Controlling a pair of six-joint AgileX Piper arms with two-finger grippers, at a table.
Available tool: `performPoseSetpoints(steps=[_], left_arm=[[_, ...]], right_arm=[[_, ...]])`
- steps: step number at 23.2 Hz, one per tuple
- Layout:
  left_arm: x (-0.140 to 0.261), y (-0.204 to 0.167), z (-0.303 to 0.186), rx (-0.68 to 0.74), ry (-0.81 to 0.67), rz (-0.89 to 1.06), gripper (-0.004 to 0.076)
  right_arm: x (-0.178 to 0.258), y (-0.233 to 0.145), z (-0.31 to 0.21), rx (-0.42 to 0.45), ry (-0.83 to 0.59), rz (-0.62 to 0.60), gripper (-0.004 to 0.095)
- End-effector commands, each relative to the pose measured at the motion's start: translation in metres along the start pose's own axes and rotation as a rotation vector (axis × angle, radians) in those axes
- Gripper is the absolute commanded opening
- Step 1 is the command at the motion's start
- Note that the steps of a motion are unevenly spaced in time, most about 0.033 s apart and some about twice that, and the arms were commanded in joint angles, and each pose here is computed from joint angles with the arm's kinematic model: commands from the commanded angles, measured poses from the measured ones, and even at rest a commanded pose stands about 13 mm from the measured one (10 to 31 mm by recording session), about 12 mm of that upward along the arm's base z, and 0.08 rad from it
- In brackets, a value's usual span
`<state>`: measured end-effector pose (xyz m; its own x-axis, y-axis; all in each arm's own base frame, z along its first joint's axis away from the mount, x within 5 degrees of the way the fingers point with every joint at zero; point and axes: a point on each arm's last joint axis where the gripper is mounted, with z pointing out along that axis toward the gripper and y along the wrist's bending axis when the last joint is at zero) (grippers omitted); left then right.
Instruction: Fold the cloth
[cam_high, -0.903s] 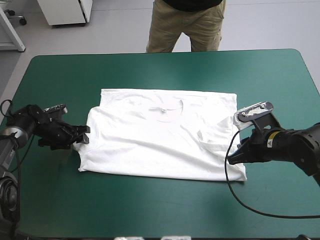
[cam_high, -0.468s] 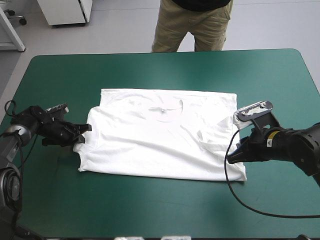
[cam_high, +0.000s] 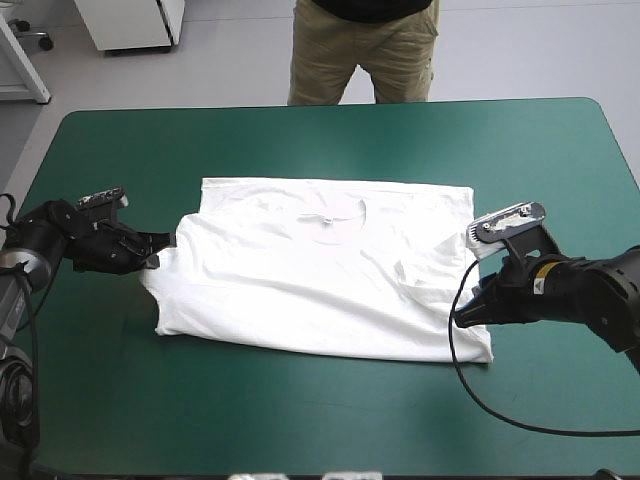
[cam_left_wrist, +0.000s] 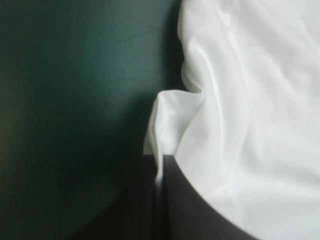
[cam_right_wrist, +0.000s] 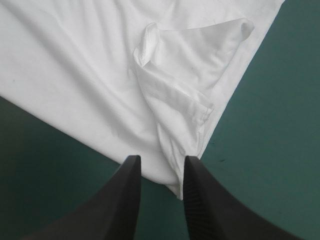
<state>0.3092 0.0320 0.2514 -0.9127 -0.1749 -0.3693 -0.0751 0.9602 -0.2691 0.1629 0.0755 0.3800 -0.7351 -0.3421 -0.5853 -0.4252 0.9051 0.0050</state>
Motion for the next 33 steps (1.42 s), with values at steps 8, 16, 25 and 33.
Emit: performPoseSetpoints(steps=[8, 16, 25, 33], left_arm=[[0.011, -0.080, -0.013, 0.086, 0.084, 0.297, -0.0009], [0.034, -0.126, 0.033, 0.043, 0.235, 0.463, -0.0009], [0.032, -0.129, 0.017, 0.048, 0.187, 0.509, 0.0318], [0.048, -0.118, -0.100, -0.076, -0.065, 0.544, 0.0481]], right_arm=[[-0.004, 0.000, -0.009, 0.001, -0.048, 0.001, 0.0284], [-0.003, 0.003, -0.009, -0.038, -0.043, 0.018, 0.0284], [-0.004, 0.003, -0.010, -0.038, -0.047, -0.001, 0.0319], [0.013, 0.004, -0.036, -0.043, -0.081, 0.007, 0.0432]])
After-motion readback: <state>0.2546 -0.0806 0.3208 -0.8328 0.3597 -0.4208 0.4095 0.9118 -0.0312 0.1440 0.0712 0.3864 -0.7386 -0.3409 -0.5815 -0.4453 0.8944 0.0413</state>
